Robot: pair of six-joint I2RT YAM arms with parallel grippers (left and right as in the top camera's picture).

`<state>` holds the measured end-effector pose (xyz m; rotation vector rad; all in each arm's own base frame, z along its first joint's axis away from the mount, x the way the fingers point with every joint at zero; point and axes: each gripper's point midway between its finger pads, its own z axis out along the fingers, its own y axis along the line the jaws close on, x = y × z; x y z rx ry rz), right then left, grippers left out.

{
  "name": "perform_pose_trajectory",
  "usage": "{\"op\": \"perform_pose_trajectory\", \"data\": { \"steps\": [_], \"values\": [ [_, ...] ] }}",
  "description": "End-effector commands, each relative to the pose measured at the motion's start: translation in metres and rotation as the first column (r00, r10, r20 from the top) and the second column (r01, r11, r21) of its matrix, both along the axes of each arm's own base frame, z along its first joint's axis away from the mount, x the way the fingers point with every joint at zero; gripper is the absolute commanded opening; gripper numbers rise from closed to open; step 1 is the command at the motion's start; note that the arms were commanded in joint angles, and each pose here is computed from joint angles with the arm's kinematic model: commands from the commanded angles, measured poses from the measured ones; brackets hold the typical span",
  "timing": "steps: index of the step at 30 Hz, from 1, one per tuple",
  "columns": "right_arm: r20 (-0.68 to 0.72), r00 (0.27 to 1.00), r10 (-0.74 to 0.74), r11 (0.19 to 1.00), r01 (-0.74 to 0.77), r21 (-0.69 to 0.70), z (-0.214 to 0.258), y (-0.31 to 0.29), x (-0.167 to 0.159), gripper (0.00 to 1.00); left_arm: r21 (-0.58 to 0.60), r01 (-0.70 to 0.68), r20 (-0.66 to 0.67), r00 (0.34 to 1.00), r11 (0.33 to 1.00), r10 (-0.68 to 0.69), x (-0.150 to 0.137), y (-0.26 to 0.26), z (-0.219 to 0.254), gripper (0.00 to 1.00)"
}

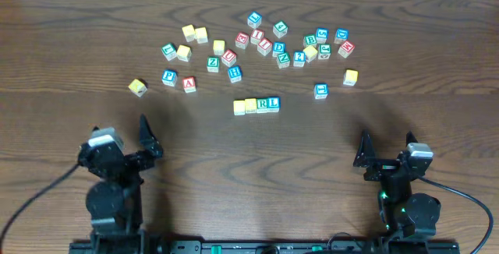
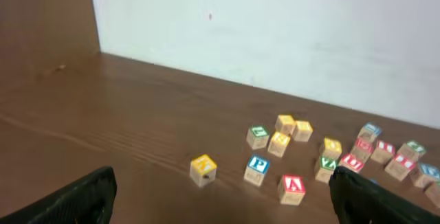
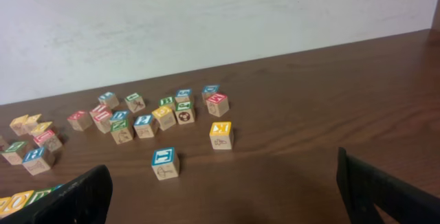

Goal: Spell out CORL

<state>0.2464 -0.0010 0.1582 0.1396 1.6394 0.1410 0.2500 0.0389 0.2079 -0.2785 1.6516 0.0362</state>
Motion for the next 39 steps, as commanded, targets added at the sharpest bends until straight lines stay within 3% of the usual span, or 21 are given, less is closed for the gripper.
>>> {"op": "perform_pose_trajectory", "data": {
  "steps": [1,8,20,39],
  "values": [
    [0.002,1.000,-0.009,1.000,0.009,-0.008,-0.001,-0.003,0.000,0.99,0.082,0.022,0.035,0.999,0.996,-0.025,-0.004,-0.003,-0.011,0.98],
    [0.002,1.000,-0.009,1.000,0.009,-0.007,-0.001,-0.003,0.000,0.99,0.099,0.021,0.041,0.999,0.995,-0.026,-0.007,-0.003,-0.031,0.98],
    [0.002,1.000,-0.009,1.000,0.009,-0.008,-0.001,-0.003,0.000,0.99,0.154,0.045,-0.086,0.996,0.987,-0.032,-0.009,-0.003,-0.072,0.98],
    [0.002,1.000,-0.009,1.000,0.009,-0.008,-0.001,-0.003,0.000,0.99,0.152,0.067,-0.084,0.995,0.986,-0.055,-0.008,-0.008,-0.072,0.98]
  ]
}}
